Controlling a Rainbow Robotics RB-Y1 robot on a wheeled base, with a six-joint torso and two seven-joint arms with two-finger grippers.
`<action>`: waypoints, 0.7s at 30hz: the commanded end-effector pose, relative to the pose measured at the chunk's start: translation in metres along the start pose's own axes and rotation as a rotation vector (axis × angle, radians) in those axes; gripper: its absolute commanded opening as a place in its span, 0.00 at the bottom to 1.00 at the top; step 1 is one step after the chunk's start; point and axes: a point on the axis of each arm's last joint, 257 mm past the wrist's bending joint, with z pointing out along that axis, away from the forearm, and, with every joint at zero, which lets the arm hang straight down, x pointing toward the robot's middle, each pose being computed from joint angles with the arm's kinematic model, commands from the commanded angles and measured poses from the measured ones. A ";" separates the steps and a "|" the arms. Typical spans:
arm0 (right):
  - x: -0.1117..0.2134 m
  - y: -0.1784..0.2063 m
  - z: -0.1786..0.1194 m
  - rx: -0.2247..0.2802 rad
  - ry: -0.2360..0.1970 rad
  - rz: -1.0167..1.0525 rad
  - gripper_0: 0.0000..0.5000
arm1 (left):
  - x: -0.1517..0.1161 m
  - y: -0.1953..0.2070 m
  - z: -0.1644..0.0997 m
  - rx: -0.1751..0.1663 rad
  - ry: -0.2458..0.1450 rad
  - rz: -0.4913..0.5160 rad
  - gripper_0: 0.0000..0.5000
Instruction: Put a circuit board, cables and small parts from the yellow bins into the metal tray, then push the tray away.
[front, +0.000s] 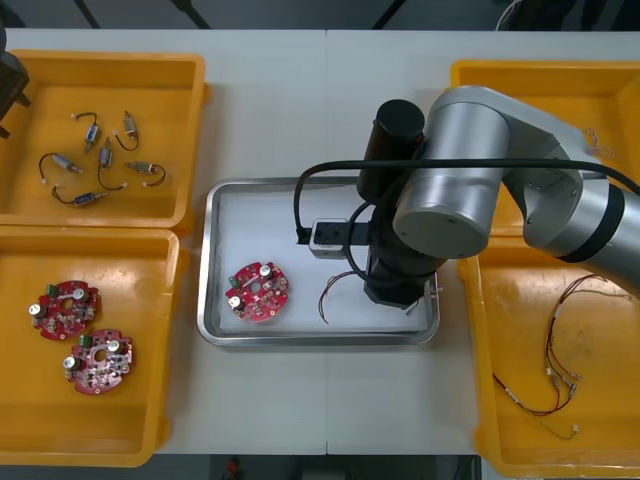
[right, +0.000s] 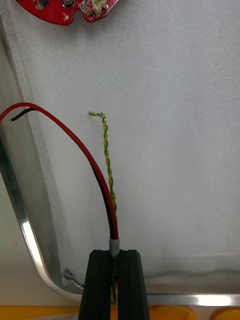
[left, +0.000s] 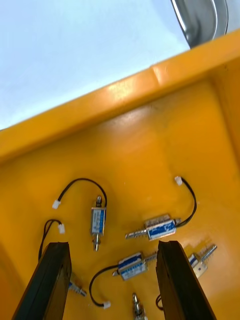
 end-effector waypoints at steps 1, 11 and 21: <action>-0.033 0.001 0.004 0.017 -0.040 -0.068 0.00 | -0.017 -0.024 -0.013 0.042 -0.069 0.056 1.00; -0.045 0.003 0.034 0.065 -0.032 -0.100 0.00 | 0.001 -0.033 0.015 0.058 -0.077 0.080 1.00; -0.050 0.008 0.047 0.048 -0.023 -0.100 0.00 | 0.026 -0.033 0.042 0.050 -0.074 0.121 1.00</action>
